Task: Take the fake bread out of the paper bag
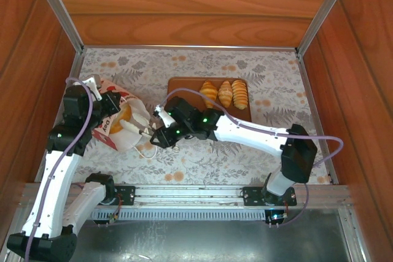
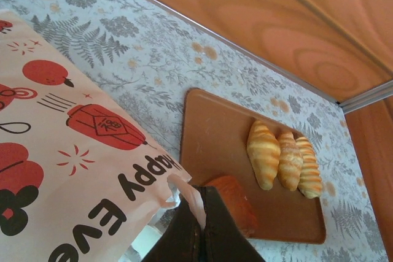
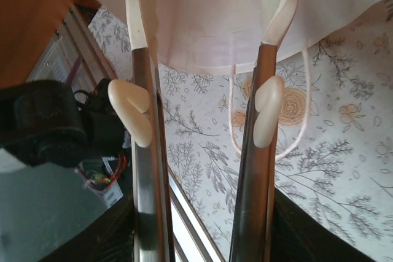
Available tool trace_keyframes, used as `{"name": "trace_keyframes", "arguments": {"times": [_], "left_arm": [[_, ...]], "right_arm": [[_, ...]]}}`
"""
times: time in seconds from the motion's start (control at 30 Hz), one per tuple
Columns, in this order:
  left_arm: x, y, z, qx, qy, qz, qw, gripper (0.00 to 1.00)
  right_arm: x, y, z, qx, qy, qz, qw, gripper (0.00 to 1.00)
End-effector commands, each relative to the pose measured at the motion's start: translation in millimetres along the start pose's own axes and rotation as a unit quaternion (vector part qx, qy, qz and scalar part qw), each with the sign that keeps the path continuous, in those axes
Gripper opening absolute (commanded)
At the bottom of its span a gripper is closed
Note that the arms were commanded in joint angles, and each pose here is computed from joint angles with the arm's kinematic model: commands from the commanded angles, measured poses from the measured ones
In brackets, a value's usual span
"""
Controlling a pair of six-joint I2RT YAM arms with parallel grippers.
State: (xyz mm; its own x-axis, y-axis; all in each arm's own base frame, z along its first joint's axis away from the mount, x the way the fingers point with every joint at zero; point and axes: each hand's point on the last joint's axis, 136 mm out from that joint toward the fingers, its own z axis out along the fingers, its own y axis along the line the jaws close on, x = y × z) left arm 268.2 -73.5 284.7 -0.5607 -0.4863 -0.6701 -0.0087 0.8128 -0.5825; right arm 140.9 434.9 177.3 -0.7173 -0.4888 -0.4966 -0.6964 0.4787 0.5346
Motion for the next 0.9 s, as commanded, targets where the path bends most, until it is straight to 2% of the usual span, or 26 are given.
{"name": "trace_keyframes", "arguments": {"times": [0.0,0.27,0.87], "left_arm": [[-6,-15,-7,0.026,-0.002,-0.002,1.0,0.0],[0,-18,-6,0.039,0.013,0.007,0.999,0.0],[7,-22,-7,0.055,0.022,0.009,0.998,0.0]], "right_arm": [[-13,12,8,-0.022,-0.005,0.069,0.997,0.51],[-21,1,30,-0.007,-0.003,0.141,0.99,0.57],[-41,-6,73,-0.003,0.005,0.193,0.981,0.6]]}}
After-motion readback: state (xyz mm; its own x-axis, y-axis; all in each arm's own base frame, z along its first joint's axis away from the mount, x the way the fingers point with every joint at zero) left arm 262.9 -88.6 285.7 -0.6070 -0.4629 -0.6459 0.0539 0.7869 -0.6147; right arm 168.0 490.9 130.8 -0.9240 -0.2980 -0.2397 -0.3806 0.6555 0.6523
